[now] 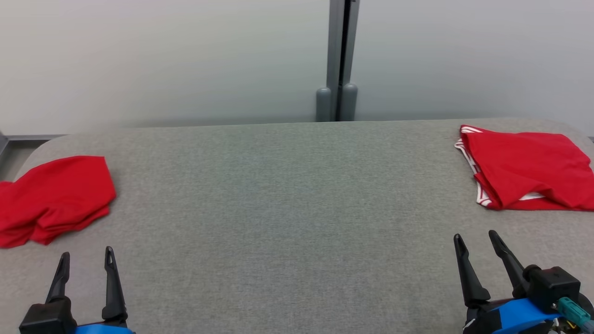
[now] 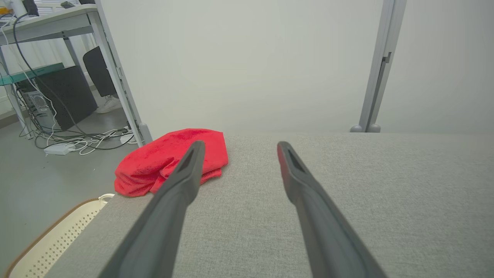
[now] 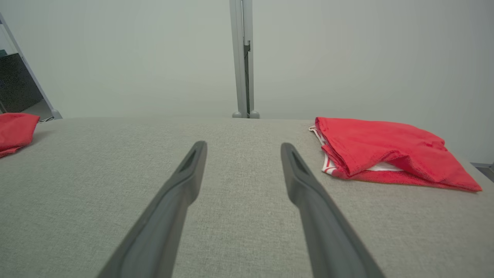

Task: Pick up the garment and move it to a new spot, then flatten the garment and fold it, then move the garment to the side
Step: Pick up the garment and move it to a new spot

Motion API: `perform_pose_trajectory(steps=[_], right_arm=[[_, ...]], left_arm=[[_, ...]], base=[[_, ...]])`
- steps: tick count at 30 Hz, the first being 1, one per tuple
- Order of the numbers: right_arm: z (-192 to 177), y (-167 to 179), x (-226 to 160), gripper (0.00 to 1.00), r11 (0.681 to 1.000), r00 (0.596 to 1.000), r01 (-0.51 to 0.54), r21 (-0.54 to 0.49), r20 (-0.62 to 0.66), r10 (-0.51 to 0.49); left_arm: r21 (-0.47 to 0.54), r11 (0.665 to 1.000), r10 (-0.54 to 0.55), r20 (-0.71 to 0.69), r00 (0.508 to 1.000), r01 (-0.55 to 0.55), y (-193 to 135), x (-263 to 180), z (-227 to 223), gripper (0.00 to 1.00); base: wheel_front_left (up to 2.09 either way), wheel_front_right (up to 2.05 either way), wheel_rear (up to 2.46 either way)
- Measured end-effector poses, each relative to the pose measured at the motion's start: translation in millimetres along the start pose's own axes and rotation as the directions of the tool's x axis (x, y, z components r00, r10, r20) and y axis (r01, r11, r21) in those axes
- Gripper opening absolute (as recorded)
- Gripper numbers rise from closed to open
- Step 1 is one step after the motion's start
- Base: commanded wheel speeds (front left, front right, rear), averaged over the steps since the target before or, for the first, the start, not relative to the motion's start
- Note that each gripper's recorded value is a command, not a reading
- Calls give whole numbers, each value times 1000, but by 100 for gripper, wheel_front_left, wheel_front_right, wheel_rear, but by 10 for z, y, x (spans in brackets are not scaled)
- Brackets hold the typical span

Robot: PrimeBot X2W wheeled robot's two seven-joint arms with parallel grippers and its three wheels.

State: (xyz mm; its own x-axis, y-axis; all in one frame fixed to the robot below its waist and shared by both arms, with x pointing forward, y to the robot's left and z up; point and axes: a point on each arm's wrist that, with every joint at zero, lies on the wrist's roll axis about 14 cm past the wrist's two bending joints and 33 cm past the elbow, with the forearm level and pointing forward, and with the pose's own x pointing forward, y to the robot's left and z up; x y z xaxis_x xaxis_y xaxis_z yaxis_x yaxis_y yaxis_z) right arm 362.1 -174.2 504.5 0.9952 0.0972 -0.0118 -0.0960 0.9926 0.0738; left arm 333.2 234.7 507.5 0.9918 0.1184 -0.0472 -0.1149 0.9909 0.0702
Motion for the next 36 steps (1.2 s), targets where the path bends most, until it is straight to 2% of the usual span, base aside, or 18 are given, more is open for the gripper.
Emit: perform_pose_trajectory(steps=[10,21,29,36], right_arm=[[-26,358,228,100,994,994,-110,10,-3,110],[-114,876,437,100,967,967,-253,32,-21,254],[-167,1119,509,100,947,947,-317,41,-37,319],[-193,1198,513,100,940,939,-338,45,-44,340]], left_arm=[[-8,992,125,3,992,-125,383,-234,-2,100],[-8,956,292,3,956,-292,866,-623,-48,100],[-6,931,366,-5,931,-366,1046,-836,-92,100],[-6,922,388,-11,922,-388,1107,-902,-114,100]], base=[[0,0,0],[0,0,0],[0,0,0],[0,0,0]])
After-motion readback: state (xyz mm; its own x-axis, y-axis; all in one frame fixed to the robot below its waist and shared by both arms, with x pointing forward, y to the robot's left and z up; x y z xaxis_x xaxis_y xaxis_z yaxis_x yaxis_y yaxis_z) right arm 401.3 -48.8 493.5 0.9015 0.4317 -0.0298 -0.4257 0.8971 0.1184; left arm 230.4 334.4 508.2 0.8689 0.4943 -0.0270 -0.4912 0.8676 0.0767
